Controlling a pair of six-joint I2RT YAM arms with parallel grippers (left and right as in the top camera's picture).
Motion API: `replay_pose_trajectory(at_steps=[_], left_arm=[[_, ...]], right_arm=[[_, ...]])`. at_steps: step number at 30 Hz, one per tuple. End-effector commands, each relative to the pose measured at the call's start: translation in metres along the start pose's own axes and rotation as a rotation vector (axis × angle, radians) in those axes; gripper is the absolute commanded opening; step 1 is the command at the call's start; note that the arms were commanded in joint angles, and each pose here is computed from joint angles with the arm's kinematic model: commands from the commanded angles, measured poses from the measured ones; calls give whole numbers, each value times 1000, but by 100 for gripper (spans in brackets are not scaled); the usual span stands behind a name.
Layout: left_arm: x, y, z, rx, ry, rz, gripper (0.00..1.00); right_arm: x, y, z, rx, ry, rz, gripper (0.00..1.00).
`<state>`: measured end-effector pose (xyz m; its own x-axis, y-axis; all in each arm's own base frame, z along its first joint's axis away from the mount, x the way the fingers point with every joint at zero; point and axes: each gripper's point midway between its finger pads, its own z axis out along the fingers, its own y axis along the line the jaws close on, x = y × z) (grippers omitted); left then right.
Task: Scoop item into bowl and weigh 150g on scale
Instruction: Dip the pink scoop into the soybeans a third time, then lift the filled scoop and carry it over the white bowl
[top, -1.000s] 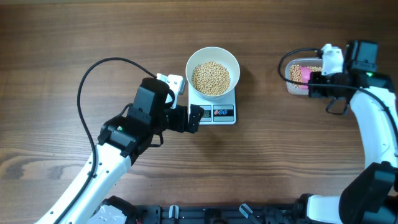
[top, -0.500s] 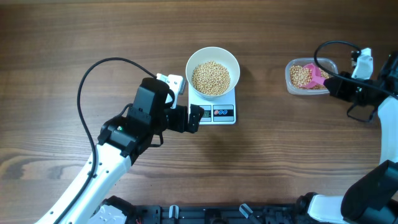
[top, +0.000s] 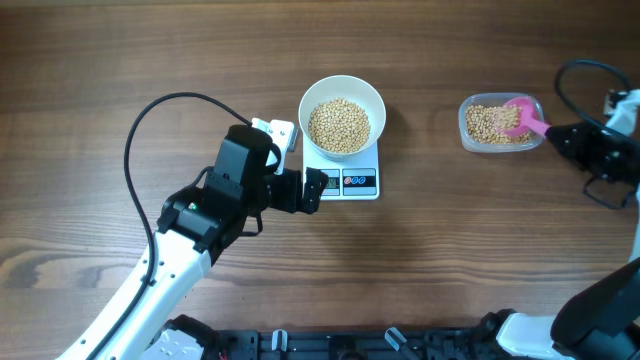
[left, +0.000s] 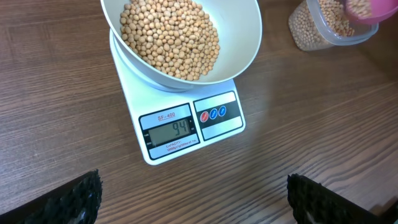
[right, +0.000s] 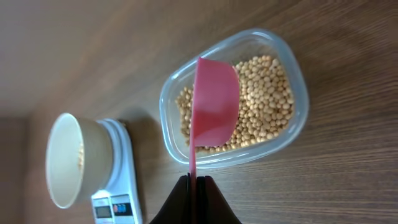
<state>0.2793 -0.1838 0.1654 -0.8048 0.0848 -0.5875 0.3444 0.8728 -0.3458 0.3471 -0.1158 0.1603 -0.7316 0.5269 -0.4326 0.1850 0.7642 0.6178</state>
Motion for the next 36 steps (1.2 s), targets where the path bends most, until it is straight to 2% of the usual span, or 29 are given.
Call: replay_pose_trajectory(at_steps=[1,5,15,21,25,30,36], left_arm=[[-2,-1,-2,-3,-11,27,100],[-2,-1,-2,-3,-11,26,100],[-2,-1,-2,-3,-11,26,100],[-2,-1,-2,-3,-11,26,100],[-2,-1,-2,-3,-11,26,100],[-2,-1,-2,-3,-11,26,100],[-2,-1,-2,-3,-11,26,100]], right_arm=[[-6,3,-10,-106,-33,72,4],[-8,-9,-24,-114,-62,165,4],[-13,10,-34,-257,-85,180,4],[-14,45,-45,-465,-80,185,4],[-3,60,-38,-498,-18,216,4],[10,111,-32,-680,74,172,4],[41,165,-4,-744,255,114,4]])
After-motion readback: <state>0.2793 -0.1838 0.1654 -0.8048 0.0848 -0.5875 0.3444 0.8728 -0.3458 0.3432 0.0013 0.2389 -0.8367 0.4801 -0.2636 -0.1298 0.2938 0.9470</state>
